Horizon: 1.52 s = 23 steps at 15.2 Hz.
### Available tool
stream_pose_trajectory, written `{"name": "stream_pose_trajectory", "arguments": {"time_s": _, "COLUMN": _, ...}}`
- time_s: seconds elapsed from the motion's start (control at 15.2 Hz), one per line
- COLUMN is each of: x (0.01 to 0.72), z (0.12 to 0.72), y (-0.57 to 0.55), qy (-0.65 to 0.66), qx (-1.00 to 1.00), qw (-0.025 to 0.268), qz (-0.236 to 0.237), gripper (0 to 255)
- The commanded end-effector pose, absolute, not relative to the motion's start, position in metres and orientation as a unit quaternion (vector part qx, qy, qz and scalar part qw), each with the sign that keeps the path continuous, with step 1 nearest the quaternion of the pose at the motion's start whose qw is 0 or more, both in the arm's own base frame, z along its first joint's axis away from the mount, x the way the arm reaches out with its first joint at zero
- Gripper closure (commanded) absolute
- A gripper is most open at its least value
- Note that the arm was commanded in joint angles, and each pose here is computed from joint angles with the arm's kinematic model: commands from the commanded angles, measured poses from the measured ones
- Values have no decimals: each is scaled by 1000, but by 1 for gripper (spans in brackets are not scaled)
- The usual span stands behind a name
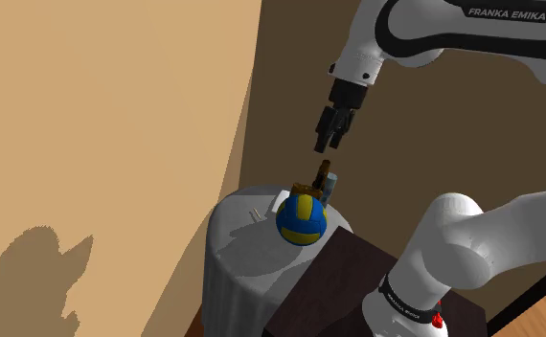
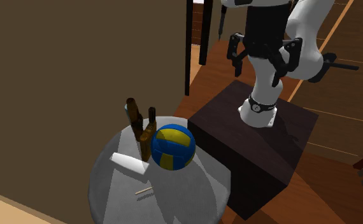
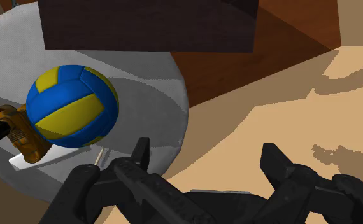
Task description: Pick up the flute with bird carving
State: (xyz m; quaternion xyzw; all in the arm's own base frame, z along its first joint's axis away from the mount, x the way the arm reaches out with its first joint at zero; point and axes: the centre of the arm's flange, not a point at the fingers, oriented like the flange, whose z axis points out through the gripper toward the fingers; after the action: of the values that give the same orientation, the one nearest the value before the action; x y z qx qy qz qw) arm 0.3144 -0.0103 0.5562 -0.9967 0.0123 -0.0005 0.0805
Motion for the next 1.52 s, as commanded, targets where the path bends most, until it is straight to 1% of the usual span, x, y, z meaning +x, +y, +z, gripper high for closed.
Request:
{"name": "stream_pose_trajectory", "arguments": {"time_s": 0.0, "x": 314, "z": 556, "y": -10, "qy": 12, "qx": -997, "qw": 81, "qz": -1, "gripper": 0}}
{"name": "stream_pose_trajectory", "arguments": {"time_s": 1.45, "x": 391, "z": 411, "y": -233, "qy": 54, "qx": -998, "qw": 27, "qz": 6, "gripper": 0}}
